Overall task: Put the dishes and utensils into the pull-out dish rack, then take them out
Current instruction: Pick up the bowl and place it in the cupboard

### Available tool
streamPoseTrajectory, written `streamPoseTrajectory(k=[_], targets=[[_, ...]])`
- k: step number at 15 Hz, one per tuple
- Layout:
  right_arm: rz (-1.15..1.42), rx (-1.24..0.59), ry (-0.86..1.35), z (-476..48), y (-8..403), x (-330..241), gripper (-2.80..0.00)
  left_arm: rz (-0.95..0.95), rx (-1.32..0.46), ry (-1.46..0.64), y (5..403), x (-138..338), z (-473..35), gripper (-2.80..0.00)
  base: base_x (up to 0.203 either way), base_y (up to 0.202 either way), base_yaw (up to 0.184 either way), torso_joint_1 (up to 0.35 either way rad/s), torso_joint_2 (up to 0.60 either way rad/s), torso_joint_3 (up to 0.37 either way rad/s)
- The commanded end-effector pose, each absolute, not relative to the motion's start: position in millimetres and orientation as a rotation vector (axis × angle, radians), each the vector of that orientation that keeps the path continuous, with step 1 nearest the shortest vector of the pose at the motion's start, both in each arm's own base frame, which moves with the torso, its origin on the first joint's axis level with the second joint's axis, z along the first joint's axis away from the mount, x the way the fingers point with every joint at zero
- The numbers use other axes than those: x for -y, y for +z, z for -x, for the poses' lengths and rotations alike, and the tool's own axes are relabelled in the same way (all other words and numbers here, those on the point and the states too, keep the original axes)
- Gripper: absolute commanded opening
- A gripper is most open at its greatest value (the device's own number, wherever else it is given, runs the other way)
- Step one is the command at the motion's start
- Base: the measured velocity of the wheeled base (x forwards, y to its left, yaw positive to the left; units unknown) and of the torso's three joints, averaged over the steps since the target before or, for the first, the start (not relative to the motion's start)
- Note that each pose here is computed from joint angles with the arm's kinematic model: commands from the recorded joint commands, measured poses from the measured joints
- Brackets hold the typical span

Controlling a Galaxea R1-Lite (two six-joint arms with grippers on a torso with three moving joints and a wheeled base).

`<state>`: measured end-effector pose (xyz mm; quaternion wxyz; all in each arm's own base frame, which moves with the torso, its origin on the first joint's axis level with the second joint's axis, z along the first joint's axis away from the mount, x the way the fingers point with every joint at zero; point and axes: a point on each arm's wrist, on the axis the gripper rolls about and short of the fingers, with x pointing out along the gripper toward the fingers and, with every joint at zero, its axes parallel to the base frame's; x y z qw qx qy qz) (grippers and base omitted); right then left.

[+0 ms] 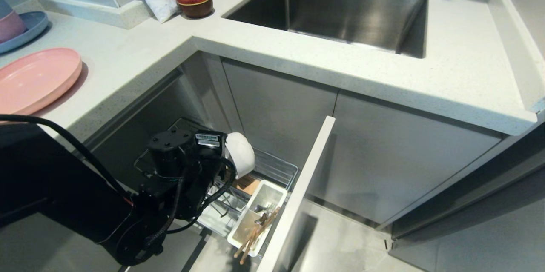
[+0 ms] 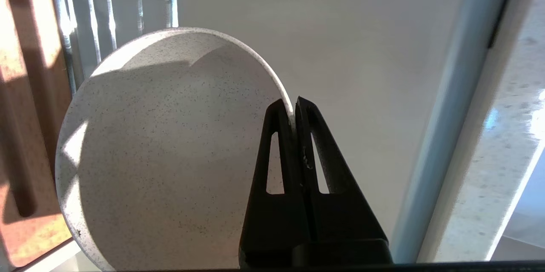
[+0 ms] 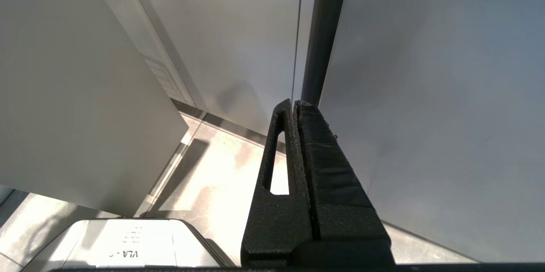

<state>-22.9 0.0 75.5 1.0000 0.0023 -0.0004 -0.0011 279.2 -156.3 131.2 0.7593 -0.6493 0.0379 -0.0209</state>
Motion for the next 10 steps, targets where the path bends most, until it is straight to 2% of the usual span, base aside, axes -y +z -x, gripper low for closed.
streamPoseTrajectory(k=[1,10], targets=[[-0.005,0.003,-0.002,23.0,74.9,0.0,-2.8,1.435,-0.104,-0.05,126.1,157.3,-281.7,-2.8,0.0,0.0,0.0,0.0,0.0,0.0],[-0.005,0.003,-0.002,23.0,74.9,0.0,-2.8,1.475,-0.071,-0.081,126.3,148.8,-289.6,-2.8,0.0,0.0,0.0,0.0,0.0,0.0]])
